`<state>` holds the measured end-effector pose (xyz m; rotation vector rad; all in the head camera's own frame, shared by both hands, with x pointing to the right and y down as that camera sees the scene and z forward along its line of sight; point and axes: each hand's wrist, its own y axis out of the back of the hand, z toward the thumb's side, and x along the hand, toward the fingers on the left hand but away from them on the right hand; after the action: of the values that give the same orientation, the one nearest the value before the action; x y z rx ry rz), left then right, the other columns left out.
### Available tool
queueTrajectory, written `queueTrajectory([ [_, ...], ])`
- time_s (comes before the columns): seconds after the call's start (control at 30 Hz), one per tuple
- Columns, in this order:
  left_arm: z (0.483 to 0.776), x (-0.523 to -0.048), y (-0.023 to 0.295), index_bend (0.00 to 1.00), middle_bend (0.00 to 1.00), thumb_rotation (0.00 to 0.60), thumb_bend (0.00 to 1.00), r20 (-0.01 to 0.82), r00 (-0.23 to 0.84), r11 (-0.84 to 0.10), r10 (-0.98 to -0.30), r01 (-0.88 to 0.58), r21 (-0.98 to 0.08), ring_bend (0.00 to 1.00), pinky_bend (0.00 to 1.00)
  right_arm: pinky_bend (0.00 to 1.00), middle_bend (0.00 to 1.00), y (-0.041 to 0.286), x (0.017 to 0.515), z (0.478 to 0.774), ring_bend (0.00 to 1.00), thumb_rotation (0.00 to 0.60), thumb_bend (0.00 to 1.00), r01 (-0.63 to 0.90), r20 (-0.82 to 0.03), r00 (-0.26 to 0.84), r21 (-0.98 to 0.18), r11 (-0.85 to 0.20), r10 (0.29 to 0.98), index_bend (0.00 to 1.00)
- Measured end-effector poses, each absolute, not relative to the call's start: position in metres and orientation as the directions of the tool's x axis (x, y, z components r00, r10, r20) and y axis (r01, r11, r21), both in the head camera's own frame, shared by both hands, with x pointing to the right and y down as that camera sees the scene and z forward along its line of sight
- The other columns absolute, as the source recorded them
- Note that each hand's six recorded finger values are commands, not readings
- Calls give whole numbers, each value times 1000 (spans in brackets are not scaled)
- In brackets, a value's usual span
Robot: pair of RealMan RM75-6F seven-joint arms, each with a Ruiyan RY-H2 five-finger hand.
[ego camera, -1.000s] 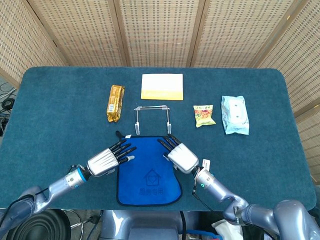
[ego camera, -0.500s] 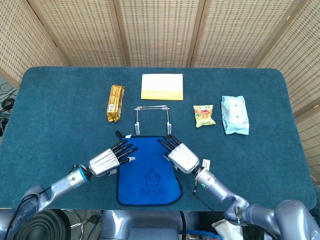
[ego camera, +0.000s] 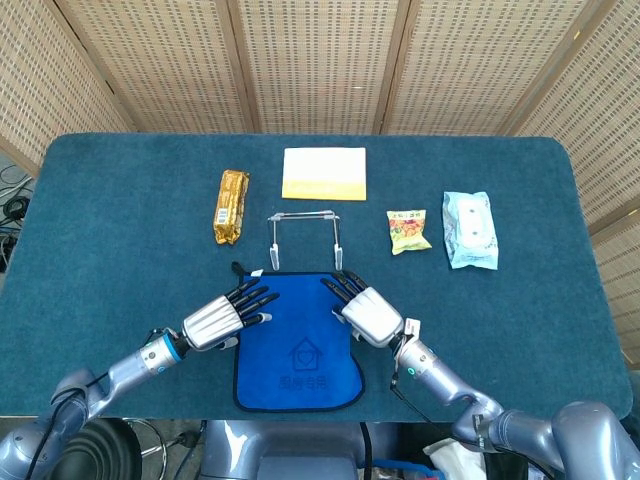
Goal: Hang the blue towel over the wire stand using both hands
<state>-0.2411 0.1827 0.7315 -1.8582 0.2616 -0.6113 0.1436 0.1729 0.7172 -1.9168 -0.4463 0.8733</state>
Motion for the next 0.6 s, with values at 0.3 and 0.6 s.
queueTrajectory([
  [0.3,735,-236,180,283,0,600,15,272,832,-380,-483,81,-921,0,0,79,83,174,146,716,0,600,620,-35,-384,676,-869,-493,629,659],
  [0.6,735,-231,179,317,0,600,302,265,842,-375,-470,81,-924,0,0,79,83,175,147,716,0,600,620,-39,-386,677,-869,-493,626,659],
])
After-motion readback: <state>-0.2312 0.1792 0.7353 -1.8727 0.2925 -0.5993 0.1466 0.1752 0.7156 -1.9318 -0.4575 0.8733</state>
